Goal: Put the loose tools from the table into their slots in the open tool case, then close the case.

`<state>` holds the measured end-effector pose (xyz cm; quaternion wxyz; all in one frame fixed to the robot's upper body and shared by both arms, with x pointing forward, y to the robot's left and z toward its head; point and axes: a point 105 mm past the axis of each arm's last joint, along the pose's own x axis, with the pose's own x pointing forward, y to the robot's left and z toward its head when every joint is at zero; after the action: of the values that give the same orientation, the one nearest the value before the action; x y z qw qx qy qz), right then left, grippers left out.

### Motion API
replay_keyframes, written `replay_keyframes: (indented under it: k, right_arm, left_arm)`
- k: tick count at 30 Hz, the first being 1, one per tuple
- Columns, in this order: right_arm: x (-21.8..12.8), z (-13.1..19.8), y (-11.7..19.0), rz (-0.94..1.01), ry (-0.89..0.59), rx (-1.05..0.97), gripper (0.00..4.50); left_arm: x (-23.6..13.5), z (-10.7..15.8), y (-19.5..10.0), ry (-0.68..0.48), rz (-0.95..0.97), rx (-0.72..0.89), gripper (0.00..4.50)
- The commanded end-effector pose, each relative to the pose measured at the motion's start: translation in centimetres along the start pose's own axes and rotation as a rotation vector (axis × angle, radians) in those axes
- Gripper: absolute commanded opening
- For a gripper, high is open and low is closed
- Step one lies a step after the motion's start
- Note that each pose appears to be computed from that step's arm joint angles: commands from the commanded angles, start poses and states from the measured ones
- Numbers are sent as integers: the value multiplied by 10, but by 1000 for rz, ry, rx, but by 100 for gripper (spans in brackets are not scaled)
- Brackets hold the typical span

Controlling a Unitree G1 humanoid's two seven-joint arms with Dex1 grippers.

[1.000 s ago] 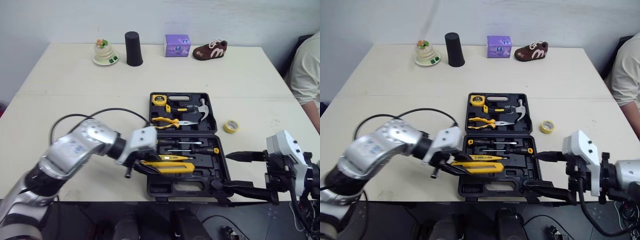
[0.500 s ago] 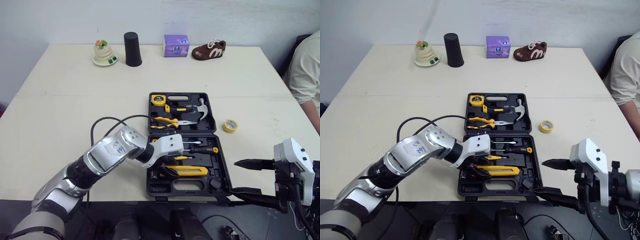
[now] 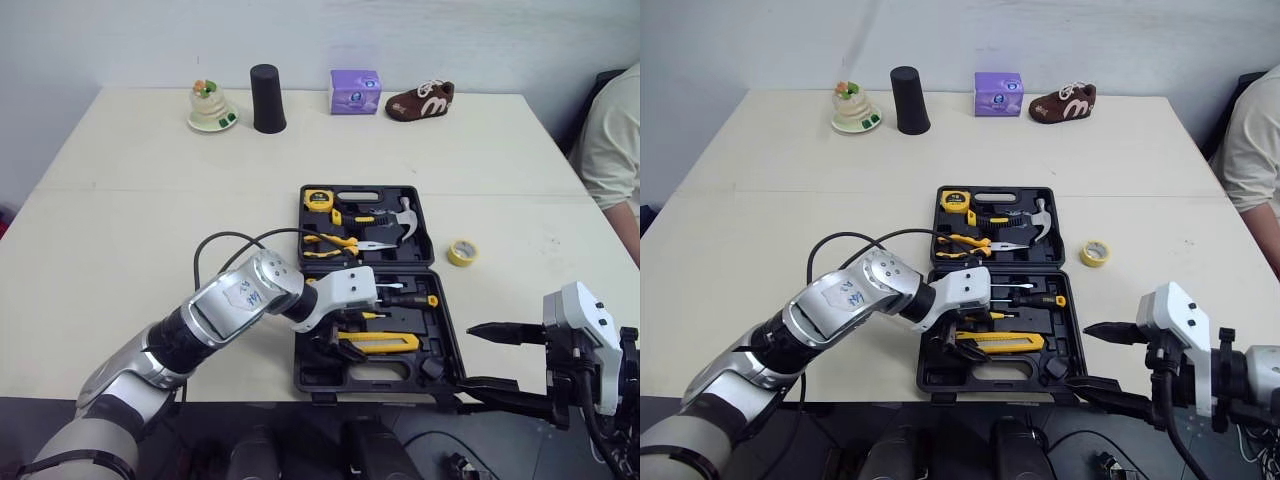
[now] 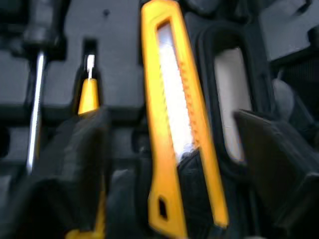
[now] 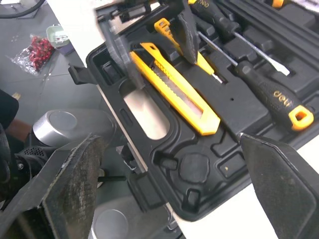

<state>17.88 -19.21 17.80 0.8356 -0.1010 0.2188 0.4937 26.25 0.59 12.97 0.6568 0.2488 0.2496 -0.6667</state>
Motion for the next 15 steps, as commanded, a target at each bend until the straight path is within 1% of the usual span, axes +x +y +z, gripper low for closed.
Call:
replay_keyframes:
  k: [1,2,4,5,7,8,11,13,14,15]
  right_arm:
    - [0,3,3,2,-17,-19,450]
    - [0,3,3,1,-18,-19,450]
    - [0,2,4,-1,-20,-18,450]
    - [0,2,3,-4,-23,-21,450]
    - [1,2,3,-8,-26,-24,450]
    - [2,2,2,-10,-27,-26,450]
    - [3,2,2,-12,-28,-31,450]
    - [2,2,2,-12,-26,-32,450]
    - [2,2,2,-12,-25,-32,450]
    - [2,2,1,-14,-24,-32,450]
  left_arm:
    - [-26,23,-5,-155,-23,127,445]
    - [-27,23,-6,-203,-19,191,445]
    - [-27,21,-7,-259,-11,262,445]
    - [-25,16,-10,-312,-55,230,420]
    - [-23,10,-14,-379,-108,193,364]
    - [-21,4,-15,-384,-130,182,316]
    - [-16,-8,-12,-349,-139,176,173]
    - [-14,-13,-12,-321,-146,175,92]
    - [-14,-15,-13,-310,-150,176,36]
    - [-12,-18,-12,-284,-145,170,8]
